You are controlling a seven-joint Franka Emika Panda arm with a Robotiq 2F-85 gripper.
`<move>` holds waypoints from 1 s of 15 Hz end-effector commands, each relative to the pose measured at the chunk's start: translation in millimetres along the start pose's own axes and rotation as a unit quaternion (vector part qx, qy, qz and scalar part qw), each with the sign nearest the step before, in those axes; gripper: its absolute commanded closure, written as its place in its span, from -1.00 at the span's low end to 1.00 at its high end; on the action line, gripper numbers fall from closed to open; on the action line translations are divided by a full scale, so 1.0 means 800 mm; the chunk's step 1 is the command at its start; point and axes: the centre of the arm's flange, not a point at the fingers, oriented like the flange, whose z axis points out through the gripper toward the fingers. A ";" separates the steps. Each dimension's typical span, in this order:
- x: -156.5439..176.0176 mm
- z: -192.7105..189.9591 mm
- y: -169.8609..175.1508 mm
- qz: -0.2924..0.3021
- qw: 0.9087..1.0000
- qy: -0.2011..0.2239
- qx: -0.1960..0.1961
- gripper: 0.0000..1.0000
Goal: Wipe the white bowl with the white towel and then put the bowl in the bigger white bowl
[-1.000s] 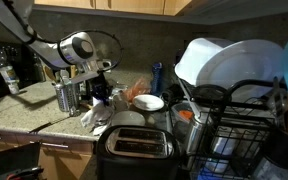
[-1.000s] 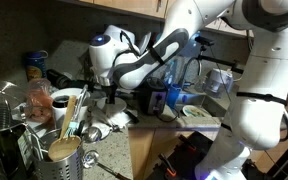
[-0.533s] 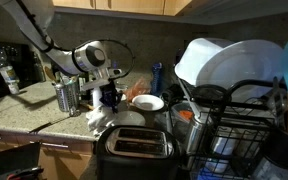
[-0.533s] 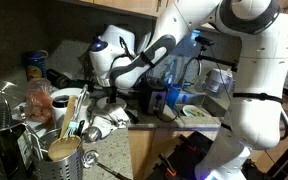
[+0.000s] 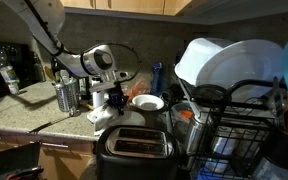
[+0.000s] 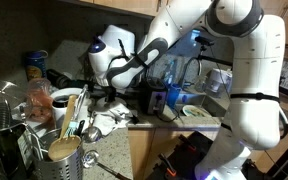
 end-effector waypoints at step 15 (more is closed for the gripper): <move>0.009 0.064 -0.006 0.042 0.998 -0.037 -0.019 0.93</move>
